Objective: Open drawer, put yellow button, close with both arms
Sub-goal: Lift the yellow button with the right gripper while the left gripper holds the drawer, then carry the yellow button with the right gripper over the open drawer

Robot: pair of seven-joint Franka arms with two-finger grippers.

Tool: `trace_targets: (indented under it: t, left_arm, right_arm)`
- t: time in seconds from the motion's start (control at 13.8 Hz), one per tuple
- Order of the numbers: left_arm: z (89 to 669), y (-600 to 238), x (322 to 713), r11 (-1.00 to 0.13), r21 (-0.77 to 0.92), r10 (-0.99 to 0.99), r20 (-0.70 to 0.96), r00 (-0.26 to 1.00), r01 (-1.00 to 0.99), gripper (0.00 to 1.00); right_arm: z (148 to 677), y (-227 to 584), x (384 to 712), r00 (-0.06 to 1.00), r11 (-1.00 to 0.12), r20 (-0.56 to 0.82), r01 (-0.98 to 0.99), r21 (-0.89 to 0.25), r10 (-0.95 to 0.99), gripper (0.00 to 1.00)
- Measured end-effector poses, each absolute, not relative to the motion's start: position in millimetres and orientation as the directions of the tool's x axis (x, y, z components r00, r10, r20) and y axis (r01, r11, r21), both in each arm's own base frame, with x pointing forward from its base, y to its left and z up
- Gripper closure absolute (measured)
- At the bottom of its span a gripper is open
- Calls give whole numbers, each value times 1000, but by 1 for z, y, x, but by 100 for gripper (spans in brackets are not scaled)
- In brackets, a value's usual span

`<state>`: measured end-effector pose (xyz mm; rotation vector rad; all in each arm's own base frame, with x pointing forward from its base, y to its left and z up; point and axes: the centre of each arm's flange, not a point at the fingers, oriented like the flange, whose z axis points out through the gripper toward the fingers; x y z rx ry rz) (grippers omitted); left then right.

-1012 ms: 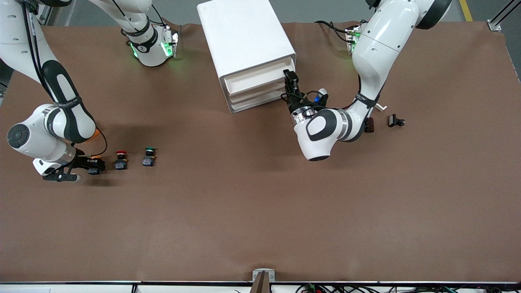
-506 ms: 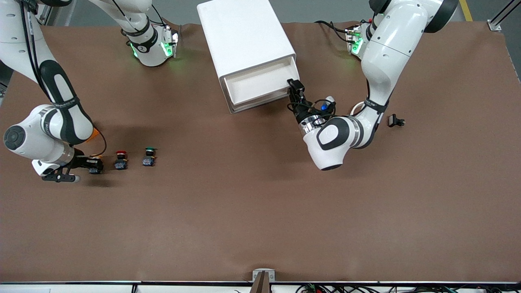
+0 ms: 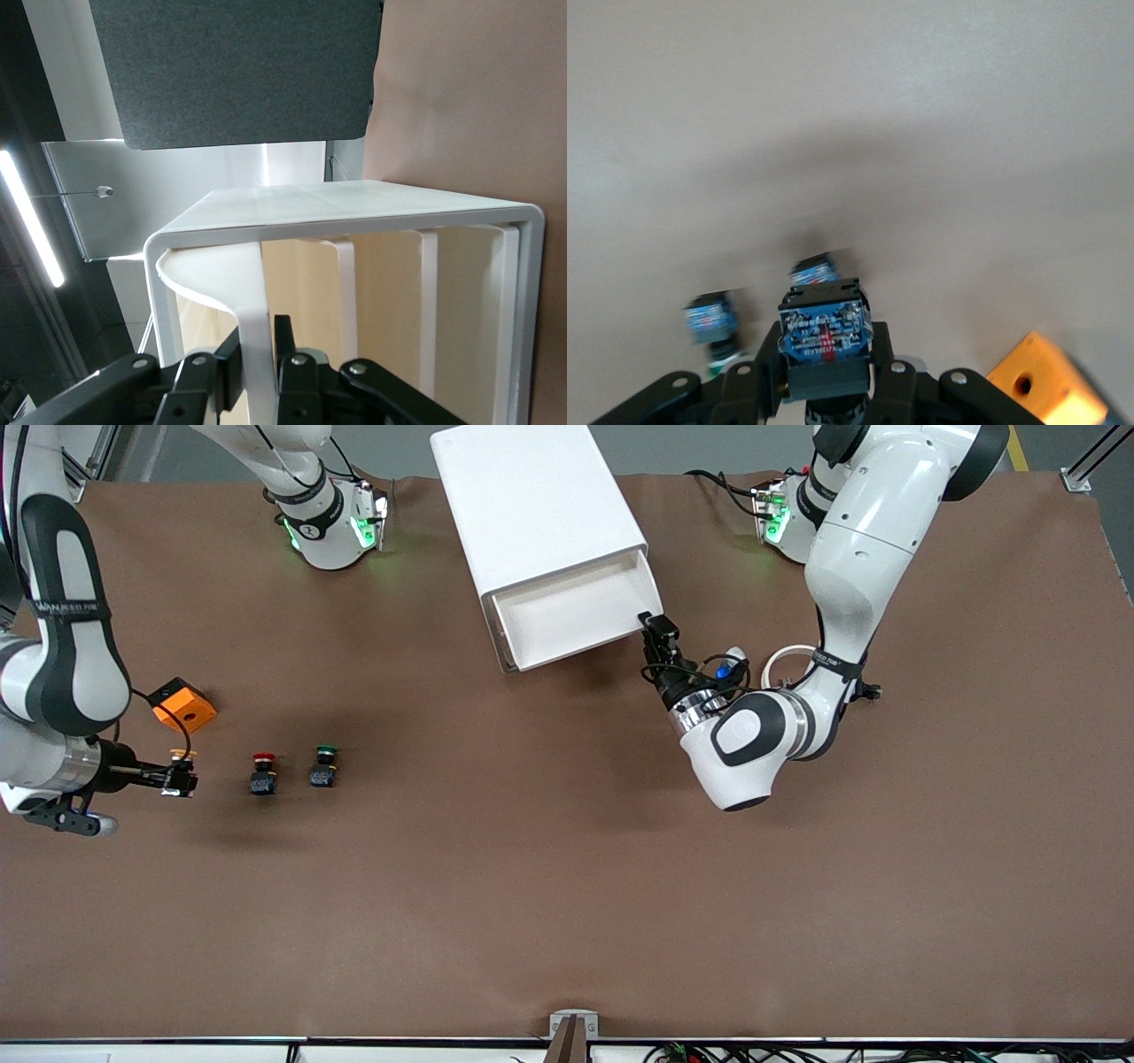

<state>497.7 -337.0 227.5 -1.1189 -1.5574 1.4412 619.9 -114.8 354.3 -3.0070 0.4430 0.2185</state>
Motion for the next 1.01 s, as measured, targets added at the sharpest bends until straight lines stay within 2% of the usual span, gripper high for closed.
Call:
trace_targets:
  t: [0.51,1.01]
  left_arm:
    - [234,-331,509,-5,-989,930,-59,-364,147,82]
    - [236,-304,528,5,-987,911,-60,-408,158,79]
  right_arm:
    - [458,56,595,813,-825,-176,-565,-13,-554,59]
    - [536,218,529,653,-656,-136,-754,-32,-745,59]
